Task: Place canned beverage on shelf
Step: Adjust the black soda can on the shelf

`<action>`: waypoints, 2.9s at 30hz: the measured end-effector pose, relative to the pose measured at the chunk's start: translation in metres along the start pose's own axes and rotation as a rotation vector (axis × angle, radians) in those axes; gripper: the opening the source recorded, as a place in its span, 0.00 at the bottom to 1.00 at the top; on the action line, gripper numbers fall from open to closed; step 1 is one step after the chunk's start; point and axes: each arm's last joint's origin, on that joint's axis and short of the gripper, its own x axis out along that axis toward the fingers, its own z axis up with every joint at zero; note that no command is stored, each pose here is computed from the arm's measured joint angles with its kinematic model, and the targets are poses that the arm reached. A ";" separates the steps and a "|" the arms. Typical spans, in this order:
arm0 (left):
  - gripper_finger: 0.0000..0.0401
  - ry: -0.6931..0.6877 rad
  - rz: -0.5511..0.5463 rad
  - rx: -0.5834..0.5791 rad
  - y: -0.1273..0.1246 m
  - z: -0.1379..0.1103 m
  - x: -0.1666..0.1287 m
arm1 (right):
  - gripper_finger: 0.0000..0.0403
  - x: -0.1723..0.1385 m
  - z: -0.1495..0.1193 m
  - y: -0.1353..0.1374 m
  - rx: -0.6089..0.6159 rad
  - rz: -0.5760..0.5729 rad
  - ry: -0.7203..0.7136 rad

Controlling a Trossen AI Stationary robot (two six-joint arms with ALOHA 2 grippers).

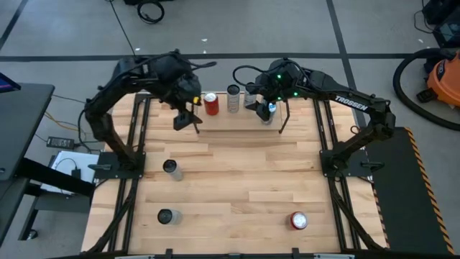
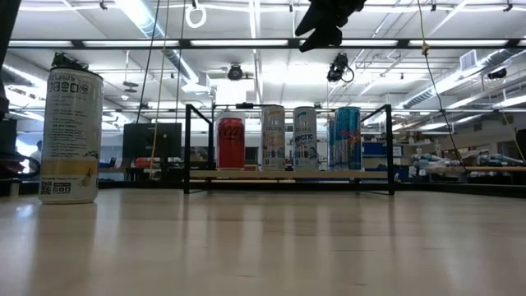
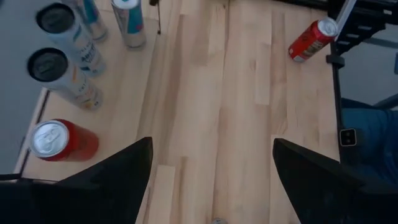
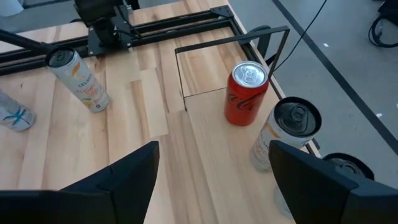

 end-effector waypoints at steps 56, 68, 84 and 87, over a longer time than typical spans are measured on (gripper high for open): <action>0.83 -0.392 0.119 0.052 0.011 -0.173 0.076 | 0.77 0.093 0.001 -0.013 0.150 -0.235 -0.031; 0.83 -0.499 0.145 0.180 0.009 -0.163 0.071 | 0.77 0.125 -0.015 -0.009 0.275 -0.184 0.074; 0.83 -0.475 0.143 0.182 0.009 -0.165 0.072 | 0.77 0.156 -0.032 -0.014 0.257 -0.281 0.153; 0.83 -0.475 0.143 0.182 0.009 -0.165 0.072 | 0.77 0.156 -0.032 -0.015 0.252 -0.325 0.151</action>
